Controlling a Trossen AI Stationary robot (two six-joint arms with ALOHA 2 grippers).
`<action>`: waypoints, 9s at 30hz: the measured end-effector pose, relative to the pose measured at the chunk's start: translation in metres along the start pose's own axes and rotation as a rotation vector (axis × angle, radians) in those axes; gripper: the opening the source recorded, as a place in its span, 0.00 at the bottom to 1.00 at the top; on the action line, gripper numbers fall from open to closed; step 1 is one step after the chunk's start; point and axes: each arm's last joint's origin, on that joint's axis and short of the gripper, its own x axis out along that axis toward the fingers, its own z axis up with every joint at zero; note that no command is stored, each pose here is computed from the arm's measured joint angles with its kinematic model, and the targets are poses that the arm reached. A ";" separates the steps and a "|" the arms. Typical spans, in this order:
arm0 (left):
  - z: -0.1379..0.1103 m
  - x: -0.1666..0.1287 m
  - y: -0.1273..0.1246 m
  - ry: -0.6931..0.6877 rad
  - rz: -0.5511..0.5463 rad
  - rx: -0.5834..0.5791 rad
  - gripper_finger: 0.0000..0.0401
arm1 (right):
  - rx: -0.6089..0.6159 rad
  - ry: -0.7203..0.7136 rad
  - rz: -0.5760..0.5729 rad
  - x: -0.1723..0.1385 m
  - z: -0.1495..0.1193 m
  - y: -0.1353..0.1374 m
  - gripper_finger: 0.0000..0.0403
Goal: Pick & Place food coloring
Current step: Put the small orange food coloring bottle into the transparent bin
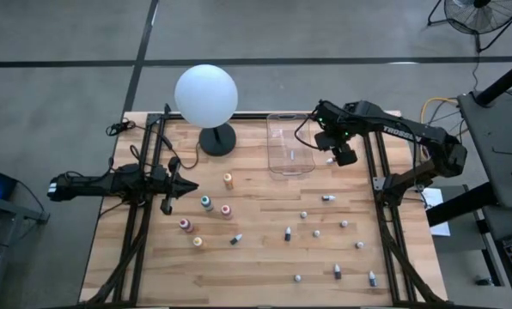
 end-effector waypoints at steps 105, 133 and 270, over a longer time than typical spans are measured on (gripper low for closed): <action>0.000 0.000 0.000 0.000 0.000 0.000 0.00 | 0.019 0.046 0.089 0.139 -0.043 0.022 0.46; 0.000 0.000 0.000 0.000 0.000 0.000 0.00 | 0.076 0.022 0.107 0.135 -0.042 0.021 0.46; 0.000 0.000 0.000 0.000 0.000 0.000 0.00 | 0.381 -1.235 -0.014 0.092 -0.008 -0.029 0.12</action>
